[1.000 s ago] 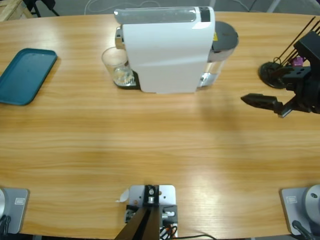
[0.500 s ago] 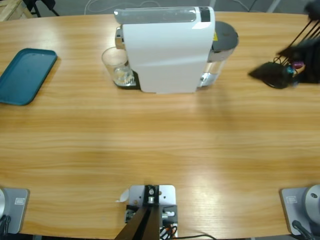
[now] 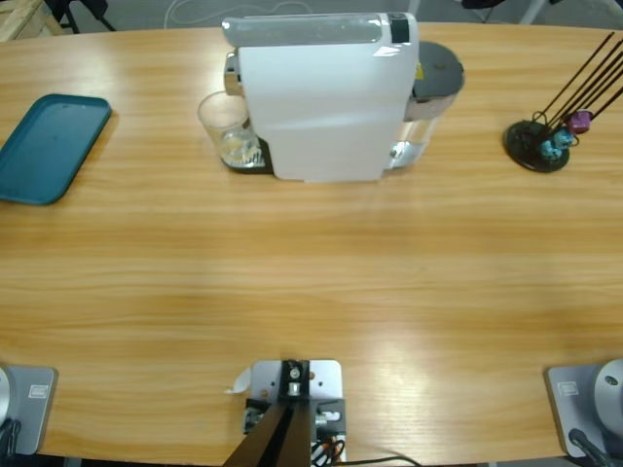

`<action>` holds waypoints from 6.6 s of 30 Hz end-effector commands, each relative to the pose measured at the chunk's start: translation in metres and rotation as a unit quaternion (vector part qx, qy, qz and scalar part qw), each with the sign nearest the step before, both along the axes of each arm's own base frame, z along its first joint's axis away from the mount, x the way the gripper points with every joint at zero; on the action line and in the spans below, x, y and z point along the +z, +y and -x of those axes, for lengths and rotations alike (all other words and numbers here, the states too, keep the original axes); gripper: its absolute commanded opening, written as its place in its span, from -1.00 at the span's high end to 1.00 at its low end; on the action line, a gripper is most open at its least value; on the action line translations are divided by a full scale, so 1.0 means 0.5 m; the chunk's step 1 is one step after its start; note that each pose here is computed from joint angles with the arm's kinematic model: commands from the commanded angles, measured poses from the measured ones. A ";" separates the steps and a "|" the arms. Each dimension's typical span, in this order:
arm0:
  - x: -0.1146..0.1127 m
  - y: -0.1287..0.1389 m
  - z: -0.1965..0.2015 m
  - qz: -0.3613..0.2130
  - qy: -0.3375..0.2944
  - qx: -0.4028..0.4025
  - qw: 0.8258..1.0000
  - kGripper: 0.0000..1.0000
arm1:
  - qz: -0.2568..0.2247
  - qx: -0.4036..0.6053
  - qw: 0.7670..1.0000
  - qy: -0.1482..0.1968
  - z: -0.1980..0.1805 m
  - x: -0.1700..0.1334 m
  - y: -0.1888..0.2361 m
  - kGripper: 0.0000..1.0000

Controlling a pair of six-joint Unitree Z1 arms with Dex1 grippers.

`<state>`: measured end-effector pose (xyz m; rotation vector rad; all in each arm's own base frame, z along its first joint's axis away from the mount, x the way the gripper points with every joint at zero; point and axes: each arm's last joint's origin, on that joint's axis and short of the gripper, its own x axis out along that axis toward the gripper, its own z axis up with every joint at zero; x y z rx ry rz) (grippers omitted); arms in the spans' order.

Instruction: Pour coffee

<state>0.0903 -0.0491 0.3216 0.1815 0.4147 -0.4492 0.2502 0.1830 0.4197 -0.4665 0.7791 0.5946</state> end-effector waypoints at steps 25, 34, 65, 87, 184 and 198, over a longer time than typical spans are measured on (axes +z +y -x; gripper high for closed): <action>-0.029 -0.004 -0.006 -0.010 0.026 -0.003 1.000 -0.78 | 0.031 0.043 0.997 0.054 -0.106 -0.044 0.084 1.00; -0.030 -0.004 -0.006 -0.011 0.027 -0.004 1.000 -0.77 | 0.031 0.040 0.998 0.048 -0.117 -0.035 0.092 1.00; -0.031 -0.004 -0.005 -0.011 0.026 -0.005 1.000 -0.77 | 0.049 0.021 0.996 0.066 -0.149 -0.078 0.101 1.00; -0.031 -0.004 -0.005 -0.011 0.026 -0.006 1.000 -0.77 | 0.051 0.032 0.995 0.085 -0.123 -0.097 0.111 1.00; -0.067 -0.021 -0.005 0.026 0.032 -0.069 0.997 -0.95 | -0.180 0.005 0.983 -0.039 0.354 -0.258 -0.250 -0.88; -0.079 -0.038 -0.001 0.029 0.046 -0.125 0.991 -0.95 | -0.186 0.002 0.981 -0.056 0.349 -0.276 -0.246 -0.98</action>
